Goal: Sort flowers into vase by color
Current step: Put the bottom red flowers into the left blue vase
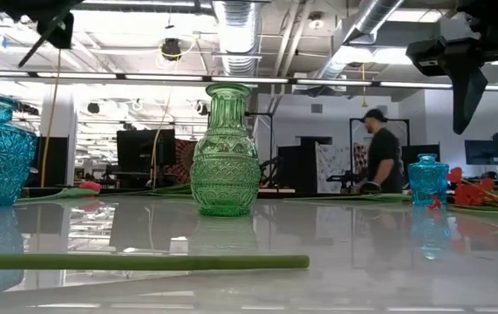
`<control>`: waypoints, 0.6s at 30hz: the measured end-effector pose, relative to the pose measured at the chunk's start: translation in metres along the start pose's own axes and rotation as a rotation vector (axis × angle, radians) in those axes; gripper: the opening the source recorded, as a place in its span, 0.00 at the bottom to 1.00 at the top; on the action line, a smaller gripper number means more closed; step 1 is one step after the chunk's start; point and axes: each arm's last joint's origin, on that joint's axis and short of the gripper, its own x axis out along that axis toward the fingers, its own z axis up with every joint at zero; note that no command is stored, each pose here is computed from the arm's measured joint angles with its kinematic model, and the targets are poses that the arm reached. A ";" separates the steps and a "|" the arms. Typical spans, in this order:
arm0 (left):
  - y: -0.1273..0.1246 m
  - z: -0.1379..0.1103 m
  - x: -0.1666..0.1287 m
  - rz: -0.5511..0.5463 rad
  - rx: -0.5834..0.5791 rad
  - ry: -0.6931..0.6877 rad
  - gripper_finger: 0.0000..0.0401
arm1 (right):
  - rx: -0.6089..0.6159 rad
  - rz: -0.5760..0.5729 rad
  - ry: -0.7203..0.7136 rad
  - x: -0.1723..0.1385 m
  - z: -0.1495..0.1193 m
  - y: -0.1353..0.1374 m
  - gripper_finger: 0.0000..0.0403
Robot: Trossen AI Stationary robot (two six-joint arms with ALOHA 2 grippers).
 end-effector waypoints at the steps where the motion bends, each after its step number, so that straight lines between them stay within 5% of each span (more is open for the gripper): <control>1: 0.002 -0.001 -0.004 -0.006 -0.011 0.009 0.00 | 0.000 0.000 0.000 0.000 0.000 0.000 0.46; 10: 0.018 -0.010 -0.025 -0.005 -0.055 0.033 0.00 | 0.001 -0.001 -0.003 0.000 0.000 0.000 0.46; 18: 0.014 -0.040 -0.016 0.031 -0.020 0.106 0.00 | 0.004 -0.001 -0.014 0.000 0.001 0.000 0.46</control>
